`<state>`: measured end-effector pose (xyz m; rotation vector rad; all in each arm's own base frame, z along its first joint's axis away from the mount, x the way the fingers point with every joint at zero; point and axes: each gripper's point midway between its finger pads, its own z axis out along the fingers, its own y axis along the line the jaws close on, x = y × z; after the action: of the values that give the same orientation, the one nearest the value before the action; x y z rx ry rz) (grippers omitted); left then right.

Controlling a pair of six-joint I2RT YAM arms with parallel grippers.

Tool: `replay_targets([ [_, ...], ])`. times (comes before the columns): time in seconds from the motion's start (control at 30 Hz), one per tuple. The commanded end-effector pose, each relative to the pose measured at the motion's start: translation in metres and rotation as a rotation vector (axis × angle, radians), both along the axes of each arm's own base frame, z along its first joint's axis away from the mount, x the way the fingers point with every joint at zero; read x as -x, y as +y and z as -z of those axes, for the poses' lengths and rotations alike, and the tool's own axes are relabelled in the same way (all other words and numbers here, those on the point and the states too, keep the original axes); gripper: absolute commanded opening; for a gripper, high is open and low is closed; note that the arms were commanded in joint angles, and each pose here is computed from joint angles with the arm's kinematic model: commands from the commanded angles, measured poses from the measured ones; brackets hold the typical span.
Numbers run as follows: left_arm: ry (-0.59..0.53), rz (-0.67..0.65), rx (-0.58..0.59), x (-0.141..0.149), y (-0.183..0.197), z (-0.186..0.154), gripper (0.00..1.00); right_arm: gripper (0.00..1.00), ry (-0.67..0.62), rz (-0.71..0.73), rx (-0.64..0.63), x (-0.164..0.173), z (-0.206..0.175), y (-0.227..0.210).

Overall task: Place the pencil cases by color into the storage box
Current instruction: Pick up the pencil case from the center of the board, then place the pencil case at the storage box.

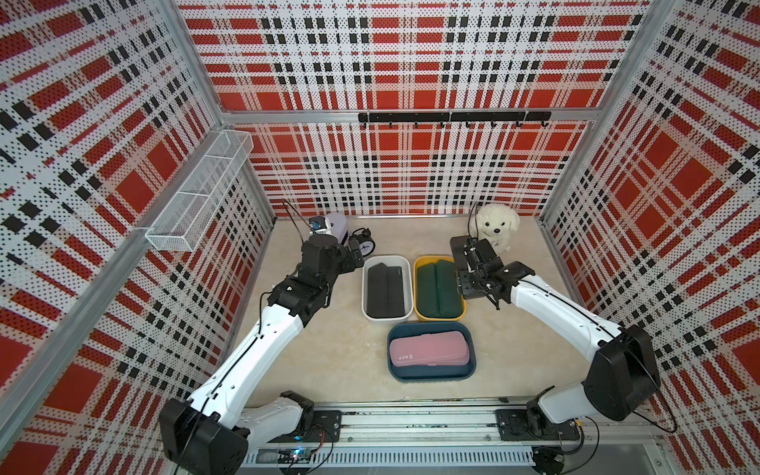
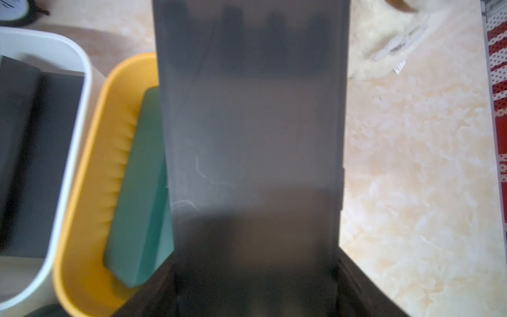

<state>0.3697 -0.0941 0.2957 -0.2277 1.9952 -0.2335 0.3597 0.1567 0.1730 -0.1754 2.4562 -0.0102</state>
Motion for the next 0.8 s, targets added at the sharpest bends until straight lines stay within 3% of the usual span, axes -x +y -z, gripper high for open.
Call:
replay_targets([
  [0.0,-0.017,0.032,0.013,-0.008,0.001,-0.006,0.98,0.58,-0.017,0.021,-0.023,-0.002,-0.01,0.023],
  [0.43,-0.061,0.037,0.026,-0.022,0.024,-0.028,0.98,0.59,0.081,-0.045,-0.1,0.015,-0.002,0.134],
  [0.77,-0.029,0.045,0.029,-0.024,0.022,-0.013,0.98,0.59,0.147,-0.076,-0.186,0.019,0.016,0.195],
])
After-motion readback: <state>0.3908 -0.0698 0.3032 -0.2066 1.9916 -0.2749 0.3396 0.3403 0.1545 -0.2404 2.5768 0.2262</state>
